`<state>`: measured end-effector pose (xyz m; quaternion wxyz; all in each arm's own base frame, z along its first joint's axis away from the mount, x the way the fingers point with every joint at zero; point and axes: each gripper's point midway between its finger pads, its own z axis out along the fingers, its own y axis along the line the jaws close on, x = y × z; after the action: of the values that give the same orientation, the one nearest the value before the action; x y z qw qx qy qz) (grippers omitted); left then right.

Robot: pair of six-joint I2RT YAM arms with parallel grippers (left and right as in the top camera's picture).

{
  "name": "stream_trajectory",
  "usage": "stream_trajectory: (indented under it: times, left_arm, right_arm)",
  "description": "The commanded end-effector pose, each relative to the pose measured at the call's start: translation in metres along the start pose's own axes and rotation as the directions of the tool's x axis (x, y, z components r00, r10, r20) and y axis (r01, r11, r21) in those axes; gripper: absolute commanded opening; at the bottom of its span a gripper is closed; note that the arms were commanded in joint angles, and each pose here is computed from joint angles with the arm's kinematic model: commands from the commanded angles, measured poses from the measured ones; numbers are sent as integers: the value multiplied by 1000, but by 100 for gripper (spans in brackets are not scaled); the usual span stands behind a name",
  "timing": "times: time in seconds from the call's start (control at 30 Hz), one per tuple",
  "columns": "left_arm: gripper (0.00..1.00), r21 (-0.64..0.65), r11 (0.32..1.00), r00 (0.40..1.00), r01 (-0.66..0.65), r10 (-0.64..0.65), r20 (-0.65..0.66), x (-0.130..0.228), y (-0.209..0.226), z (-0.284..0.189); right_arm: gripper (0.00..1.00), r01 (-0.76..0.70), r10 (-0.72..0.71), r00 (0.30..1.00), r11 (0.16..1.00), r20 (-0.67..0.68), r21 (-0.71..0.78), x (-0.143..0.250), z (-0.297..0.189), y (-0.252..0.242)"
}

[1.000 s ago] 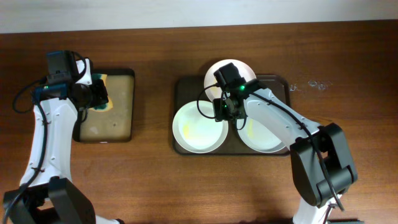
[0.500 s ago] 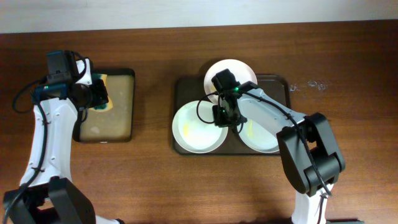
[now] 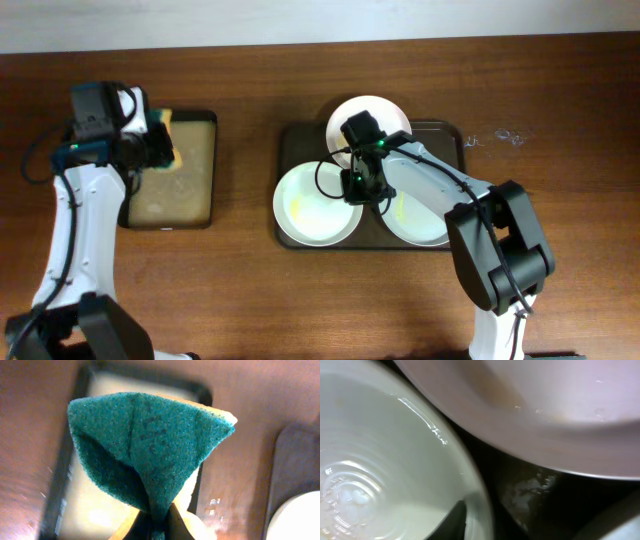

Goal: Clean dirty plates on tray and stack at the side

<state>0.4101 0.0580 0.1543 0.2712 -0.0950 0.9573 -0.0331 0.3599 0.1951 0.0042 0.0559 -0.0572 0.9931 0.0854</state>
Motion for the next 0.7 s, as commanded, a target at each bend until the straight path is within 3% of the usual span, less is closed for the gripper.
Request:
stream_trajectory:
  times: [0.0,0.1,0.3,0.4,0.5,0.67]
  left_arm:
    - [0,75,997,998,-3,7,-59,15,-14,10]
    - [0,188,982,1000,-18,14,24,-11,-38,-30]
    - [0,274,960,995,-55,29,97,-19,-85,-67]
    - [0,328,945,1000,5,-12,20,-1,-124,-60]
    - [0,351,934,998,62,-46,-53,14,-151,-52]
    - [0,340,940,975,35,42,-217,71,-206,-14]
  right_arm:
    - [17,-2,2,999,1000,-50,7,13,9,0]
    - [5,-4,5,998,1000,-65,17,16,9,-2]
    - [4,22,-19,996,999,-82,24,19,6,-3]
    - [4,17,-6,996,991,-87,134,18,-5,-20]
    - [4,-4,17,996,990,-86,144,17,-8,-21]
    - [4,-4,18,995,990,-95,144,19,-8,-21]
